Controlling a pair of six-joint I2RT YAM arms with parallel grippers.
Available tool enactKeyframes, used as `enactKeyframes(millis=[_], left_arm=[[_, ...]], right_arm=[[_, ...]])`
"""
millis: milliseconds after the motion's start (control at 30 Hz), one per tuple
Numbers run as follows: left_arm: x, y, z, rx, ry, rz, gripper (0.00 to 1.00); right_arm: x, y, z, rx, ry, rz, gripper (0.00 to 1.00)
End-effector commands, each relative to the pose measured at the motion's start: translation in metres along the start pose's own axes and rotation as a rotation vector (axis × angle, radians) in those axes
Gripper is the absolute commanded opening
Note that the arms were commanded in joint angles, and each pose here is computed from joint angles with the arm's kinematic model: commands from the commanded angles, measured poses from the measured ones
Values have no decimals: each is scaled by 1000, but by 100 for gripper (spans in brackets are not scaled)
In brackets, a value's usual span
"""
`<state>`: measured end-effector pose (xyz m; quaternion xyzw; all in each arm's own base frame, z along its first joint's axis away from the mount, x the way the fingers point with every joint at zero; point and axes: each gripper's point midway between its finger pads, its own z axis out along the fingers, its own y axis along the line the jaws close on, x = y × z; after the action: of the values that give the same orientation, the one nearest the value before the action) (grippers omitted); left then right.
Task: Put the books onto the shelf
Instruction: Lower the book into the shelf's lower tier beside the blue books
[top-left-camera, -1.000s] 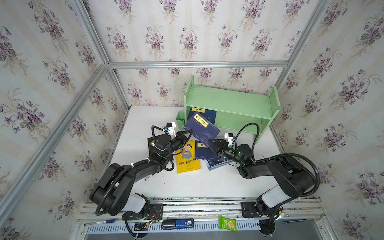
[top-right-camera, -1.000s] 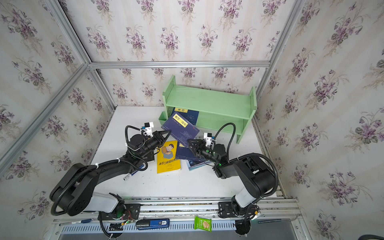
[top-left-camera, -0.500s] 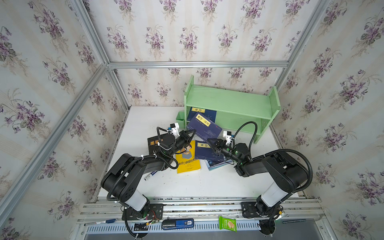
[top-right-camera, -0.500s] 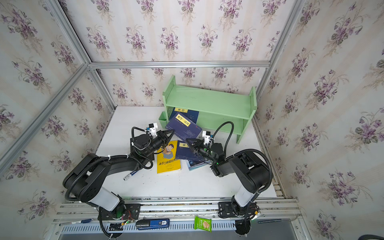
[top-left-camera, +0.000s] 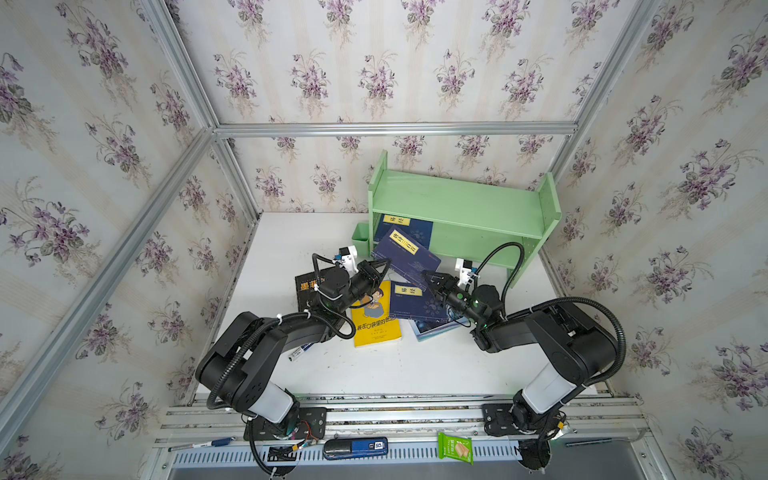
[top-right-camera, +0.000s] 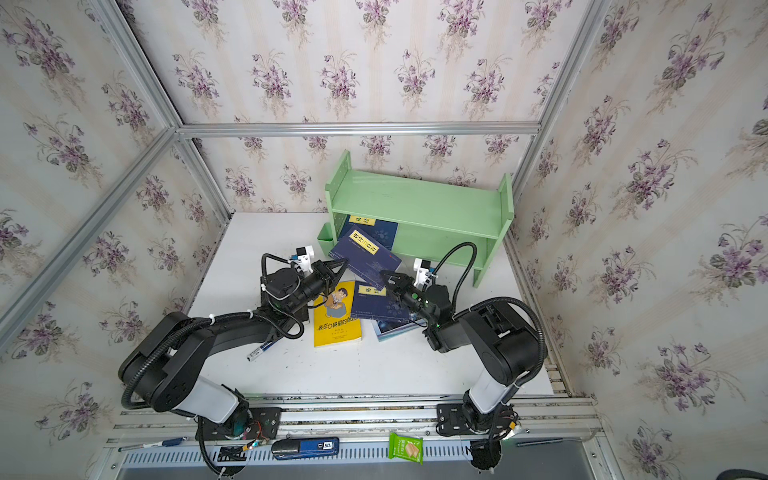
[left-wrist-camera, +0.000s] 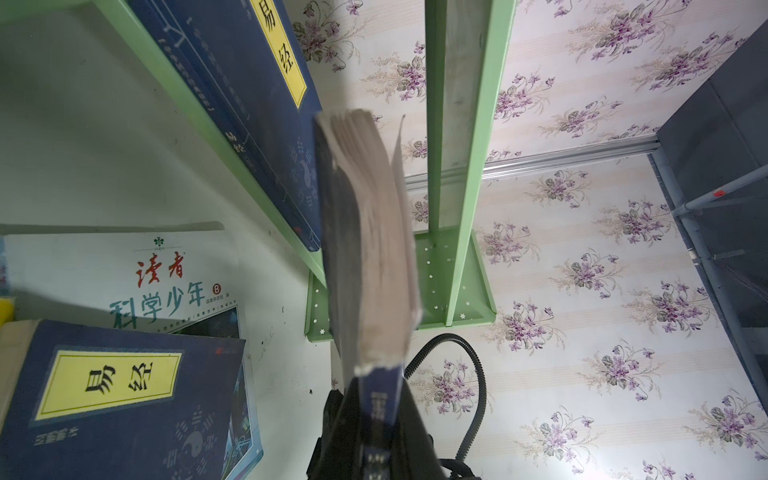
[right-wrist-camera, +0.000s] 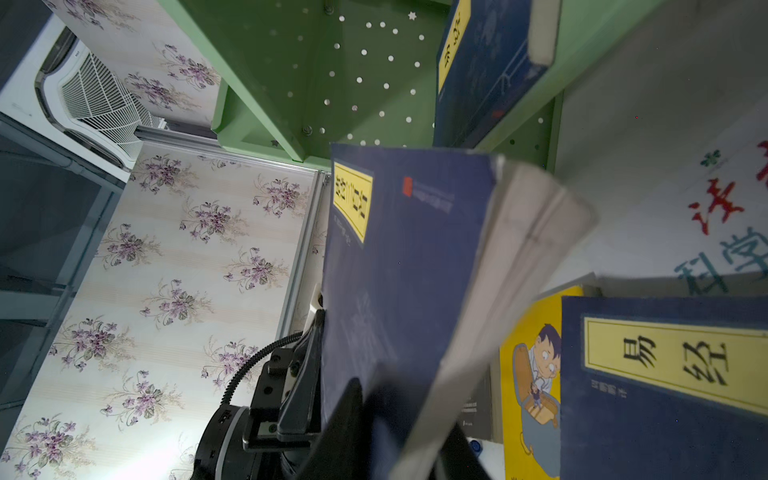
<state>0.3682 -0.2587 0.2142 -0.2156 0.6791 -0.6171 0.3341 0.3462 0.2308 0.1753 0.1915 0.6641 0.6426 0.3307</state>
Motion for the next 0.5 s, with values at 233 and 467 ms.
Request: enactKeyframes(millis=[233,467], left_arm=[[-2,-19,10,27,18,-3,17],[-3,-12,25,-6,31,-21,22]], right_arm=[[-23,21,4,46,-37,-161,8],[-41,30,14,89,-25,-217,7]])
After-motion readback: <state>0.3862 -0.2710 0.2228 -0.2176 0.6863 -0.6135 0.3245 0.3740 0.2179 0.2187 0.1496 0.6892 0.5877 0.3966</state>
